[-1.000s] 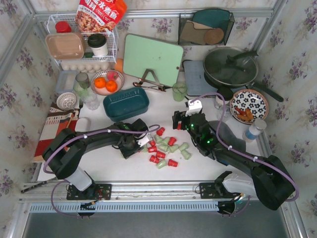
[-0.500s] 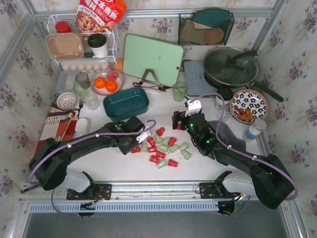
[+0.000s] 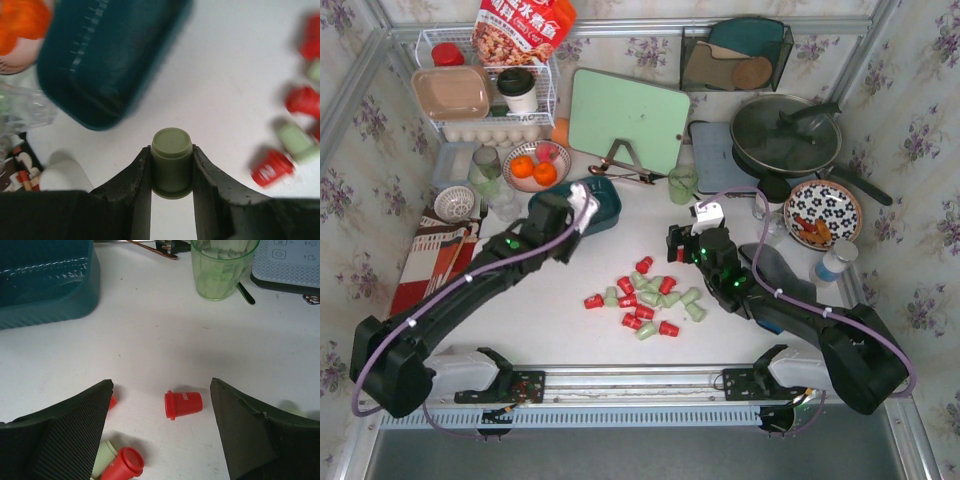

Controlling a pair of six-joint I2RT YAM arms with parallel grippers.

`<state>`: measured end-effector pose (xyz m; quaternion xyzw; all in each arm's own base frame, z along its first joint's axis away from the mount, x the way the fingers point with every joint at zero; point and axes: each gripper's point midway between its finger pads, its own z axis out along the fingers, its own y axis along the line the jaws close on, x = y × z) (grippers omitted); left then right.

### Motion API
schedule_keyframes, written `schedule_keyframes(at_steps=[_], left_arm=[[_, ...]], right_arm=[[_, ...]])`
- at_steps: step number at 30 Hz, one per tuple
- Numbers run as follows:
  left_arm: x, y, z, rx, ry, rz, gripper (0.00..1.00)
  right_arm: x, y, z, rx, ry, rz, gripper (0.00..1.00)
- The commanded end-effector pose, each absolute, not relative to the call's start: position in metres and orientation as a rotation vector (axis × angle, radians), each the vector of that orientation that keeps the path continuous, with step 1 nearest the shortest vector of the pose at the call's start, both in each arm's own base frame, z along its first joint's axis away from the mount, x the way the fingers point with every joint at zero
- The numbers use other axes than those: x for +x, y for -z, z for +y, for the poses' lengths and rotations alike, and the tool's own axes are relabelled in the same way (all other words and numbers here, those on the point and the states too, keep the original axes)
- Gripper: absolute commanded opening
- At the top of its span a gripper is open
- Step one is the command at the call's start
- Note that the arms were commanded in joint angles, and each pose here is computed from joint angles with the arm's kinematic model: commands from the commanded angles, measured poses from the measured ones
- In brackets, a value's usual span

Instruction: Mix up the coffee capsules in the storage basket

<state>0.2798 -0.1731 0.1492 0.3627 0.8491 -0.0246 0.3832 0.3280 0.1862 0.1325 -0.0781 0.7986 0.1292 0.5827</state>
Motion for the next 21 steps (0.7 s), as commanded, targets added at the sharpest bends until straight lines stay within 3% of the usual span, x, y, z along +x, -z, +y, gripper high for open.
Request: schedule_keyframes(at_steps=[1,10,14,16,21], left_arm=[[0.348,-0.186,-0.160,0.662,0.049,2.062,0.24],[0.441,-0.135,-0.110,0.290,0.056,2.212,0.43],[0.459,-0.122,-0.117,0.249,0.098,2.215,0.64],[0.463,-0.122,-0.119,0.206,0.119,2.200,0.80],[0.468,-0.141,-0.119,0.124,0.143,2.128,0.88]], right_arm=[[0.332,-0.140,0.189,-0.175,-0.312,1.840,0.86],[0.333,-0.137,0.187,-0.178,-0.291,1.849,0.86],[0.334,-0.135,0.188,-0.184,-0.286,1.855,0.87],[0.334,-0.133,0.188,-0.187,-0.284,1.862,0.87],[0.335,-0.132,0.190,-0.195,-0.284,1.872,0.87]])
